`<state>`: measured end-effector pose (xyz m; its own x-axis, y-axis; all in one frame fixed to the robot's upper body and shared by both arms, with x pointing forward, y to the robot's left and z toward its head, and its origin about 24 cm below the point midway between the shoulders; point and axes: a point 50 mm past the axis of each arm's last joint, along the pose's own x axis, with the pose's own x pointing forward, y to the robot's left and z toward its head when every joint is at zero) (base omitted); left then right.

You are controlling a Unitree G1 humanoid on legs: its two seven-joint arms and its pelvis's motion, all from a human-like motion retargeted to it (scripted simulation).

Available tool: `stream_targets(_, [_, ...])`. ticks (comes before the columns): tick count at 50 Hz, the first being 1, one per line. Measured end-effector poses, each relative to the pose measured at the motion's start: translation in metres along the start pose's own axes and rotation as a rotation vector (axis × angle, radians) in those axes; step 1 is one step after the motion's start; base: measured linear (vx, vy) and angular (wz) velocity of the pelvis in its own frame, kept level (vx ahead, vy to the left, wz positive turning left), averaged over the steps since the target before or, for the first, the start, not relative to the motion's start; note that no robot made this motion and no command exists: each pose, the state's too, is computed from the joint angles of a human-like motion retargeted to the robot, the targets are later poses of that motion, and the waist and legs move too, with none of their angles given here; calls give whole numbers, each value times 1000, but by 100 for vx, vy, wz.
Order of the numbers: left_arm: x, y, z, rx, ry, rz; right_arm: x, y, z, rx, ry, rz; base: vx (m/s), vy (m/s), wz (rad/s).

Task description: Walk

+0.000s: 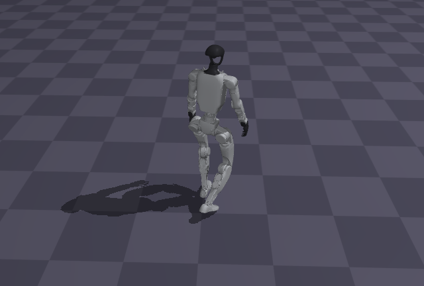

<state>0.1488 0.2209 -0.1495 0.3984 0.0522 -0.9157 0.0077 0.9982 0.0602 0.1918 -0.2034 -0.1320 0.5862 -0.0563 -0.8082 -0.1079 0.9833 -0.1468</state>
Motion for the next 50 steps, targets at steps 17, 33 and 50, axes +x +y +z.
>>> stream_targets(17, [-6,-26,106,154,-368,-11,-5,-7,-21,-67,49,-17,40,6,16])
stream_targets(33, [-4,18,34,102,-161,35,-20,-61,-48,117,99,-186,44,-13,-12])
stream_targets(50, [-8,36,12,139,-105,43,-16,-51,-29,72,24,-53,45,-10,-47])
